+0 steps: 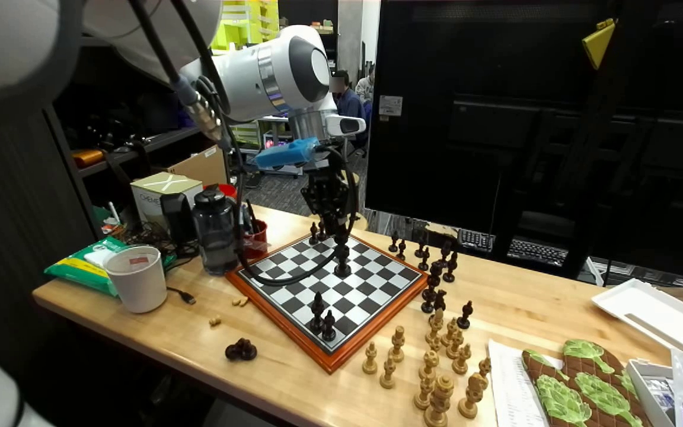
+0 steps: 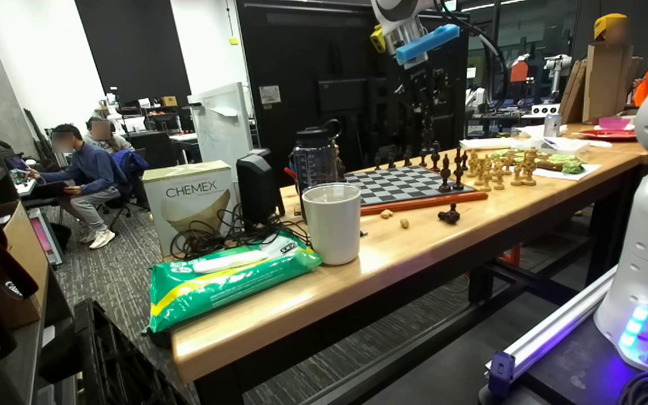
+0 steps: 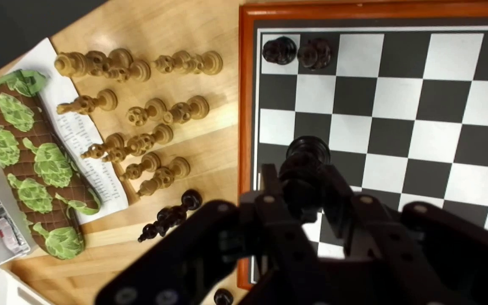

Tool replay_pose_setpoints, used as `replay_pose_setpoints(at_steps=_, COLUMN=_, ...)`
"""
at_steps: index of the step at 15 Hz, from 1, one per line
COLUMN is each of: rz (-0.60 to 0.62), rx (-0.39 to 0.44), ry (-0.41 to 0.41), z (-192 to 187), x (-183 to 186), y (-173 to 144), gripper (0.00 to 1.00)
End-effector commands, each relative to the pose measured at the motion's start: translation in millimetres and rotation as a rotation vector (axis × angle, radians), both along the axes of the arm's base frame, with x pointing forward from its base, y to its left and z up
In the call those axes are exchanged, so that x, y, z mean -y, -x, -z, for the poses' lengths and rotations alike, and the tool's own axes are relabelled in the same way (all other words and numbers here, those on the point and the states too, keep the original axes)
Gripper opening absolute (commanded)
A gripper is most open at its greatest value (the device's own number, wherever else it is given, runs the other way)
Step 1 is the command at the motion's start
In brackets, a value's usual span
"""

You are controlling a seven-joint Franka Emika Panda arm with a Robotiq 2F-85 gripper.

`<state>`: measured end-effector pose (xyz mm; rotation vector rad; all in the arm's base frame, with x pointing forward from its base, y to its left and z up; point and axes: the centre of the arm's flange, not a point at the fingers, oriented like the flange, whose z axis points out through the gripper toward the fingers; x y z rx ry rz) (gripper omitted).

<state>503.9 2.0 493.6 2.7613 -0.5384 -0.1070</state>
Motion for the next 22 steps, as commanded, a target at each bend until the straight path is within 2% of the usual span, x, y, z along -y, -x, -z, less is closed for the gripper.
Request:
replay_pose_setpoints(at_steps=1, rz=0.016, rx=-0.088, ry=-0.021, z=-11, x=-1, y=12, gripper=0.07)
replay_pose_setpoints(at_steps=5, rz=-0.003, rx=-0.155, ry=-0.039, z=-12, x=-2, y=17, gripper=0.07)
replay_pose_setpoints(at_steps=14, rz=-0.240, rx=-0.197, ry=-0.085, z=-8, x=-5, y=14, gripper=0.07)
replay_pose_setpoints(at_steps=22, rz=-0.289, rx=-0.140, ry=-0.074, z=-3, x=-18, y=10, gripper=0.07)
